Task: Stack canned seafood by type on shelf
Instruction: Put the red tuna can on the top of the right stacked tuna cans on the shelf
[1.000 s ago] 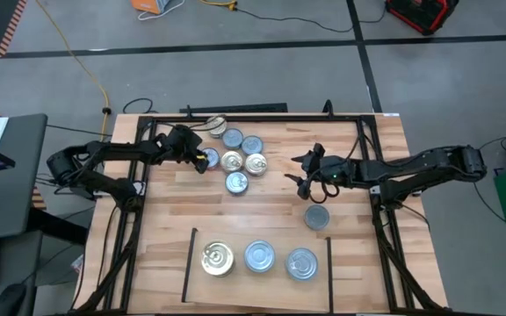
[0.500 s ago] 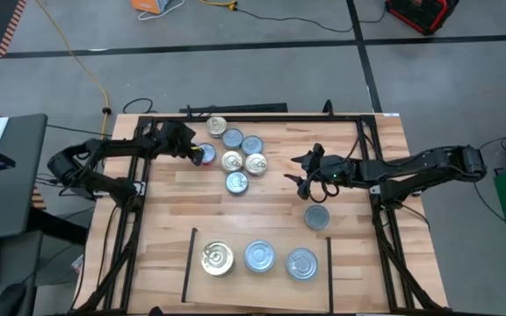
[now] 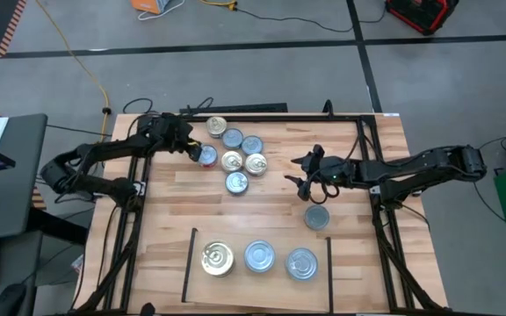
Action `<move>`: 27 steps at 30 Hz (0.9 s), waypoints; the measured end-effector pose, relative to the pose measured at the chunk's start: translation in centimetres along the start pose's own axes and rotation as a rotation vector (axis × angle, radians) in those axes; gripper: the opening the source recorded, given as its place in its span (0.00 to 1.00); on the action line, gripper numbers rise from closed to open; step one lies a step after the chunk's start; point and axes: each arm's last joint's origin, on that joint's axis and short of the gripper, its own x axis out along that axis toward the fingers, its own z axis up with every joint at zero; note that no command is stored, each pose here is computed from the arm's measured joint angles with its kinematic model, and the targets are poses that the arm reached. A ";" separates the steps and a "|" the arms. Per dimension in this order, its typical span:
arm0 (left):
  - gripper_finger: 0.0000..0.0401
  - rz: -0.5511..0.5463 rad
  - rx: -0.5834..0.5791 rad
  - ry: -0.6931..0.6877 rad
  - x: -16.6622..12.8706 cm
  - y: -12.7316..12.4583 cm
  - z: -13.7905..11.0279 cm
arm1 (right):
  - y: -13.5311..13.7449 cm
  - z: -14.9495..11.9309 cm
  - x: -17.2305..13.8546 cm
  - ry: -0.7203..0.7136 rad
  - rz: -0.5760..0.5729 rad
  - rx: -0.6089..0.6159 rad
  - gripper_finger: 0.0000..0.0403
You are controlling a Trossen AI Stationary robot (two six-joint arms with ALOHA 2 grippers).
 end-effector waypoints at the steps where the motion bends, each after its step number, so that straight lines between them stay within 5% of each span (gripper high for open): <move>1: 0.00 0.020 0.011 -0.017 -0.4 -0.1 0.2 | 0.0 0.0 0.0 0.000 0.000 0.000 0.75; 5: 0.05 0.078 0.000 -0.043 -1.3 -0.5 0.4 | 0.0 0.0 0.0 0.000 0.000 0.000 0.75; 16: 0.42 0.098 -0.018 0.047 -0.3 -0.2 -0.5 | 0.0 0.0 0.0 0.001 0.001 0.000 0.75; 27: 0.40 0.087 0.004 0.125 1.2 0.1 -1.4 | 0.0 -0.2 0.0 0.022 -0.001 0.001 0.75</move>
